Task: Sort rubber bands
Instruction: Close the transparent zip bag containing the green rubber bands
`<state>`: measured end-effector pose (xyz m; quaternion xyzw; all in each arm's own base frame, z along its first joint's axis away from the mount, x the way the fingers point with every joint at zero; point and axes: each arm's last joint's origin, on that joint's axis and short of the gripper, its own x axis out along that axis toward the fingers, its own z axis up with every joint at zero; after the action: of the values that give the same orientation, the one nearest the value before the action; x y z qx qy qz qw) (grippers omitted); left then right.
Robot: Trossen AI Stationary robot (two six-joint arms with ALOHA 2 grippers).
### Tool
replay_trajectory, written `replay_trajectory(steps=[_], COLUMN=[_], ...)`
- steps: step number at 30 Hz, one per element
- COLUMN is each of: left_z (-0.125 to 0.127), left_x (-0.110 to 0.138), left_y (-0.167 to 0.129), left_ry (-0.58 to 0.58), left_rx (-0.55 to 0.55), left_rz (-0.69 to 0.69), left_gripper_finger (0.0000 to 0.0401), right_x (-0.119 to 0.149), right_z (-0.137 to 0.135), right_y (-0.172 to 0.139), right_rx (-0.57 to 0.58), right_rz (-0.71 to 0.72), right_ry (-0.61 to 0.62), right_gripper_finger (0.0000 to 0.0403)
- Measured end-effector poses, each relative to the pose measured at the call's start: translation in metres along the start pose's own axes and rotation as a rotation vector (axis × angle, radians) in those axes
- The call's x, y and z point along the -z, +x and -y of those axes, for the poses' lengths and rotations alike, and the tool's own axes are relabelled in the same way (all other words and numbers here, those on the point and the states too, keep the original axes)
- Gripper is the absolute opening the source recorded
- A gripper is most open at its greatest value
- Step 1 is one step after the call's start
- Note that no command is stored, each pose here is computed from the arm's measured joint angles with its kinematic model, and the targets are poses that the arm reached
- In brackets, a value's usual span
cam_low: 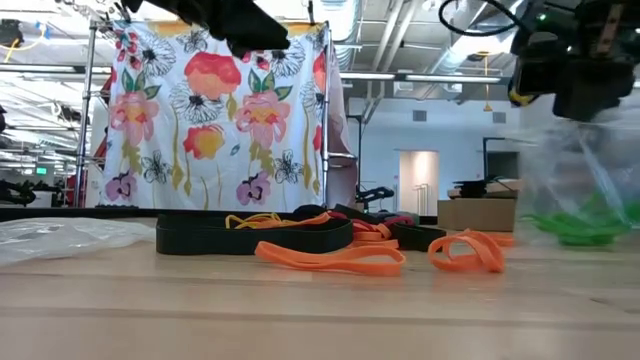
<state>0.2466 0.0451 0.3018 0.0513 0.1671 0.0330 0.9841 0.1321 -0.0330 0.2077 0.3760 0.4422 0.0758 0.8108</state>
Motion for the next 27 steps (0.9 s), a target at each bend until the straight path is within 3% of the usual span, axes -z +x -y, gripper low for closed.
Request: replay_trajectory(steps=[4, 27], left_z=[0.0006, -0.0004], left_x=[0.0003, 0.0008], left_y=[0.0003, 0.0003], left_ry=[-0.016, -0.008], left_rx=[0.003, 0.001], left_rz=[-0.003, -0.005], left_gripper_finger=[0.0148, 0.0148], right_x=[-0.0035, -0.0088], right_z=[0.0084, 0.0076], right_y=[0.0033, 0.0008], right_rx=[0.035, 0.057], right_rz=[-0.033, -0.03], right_ry=[0.048, 0.028], right_gripper_finger=[0.0, 0.0])
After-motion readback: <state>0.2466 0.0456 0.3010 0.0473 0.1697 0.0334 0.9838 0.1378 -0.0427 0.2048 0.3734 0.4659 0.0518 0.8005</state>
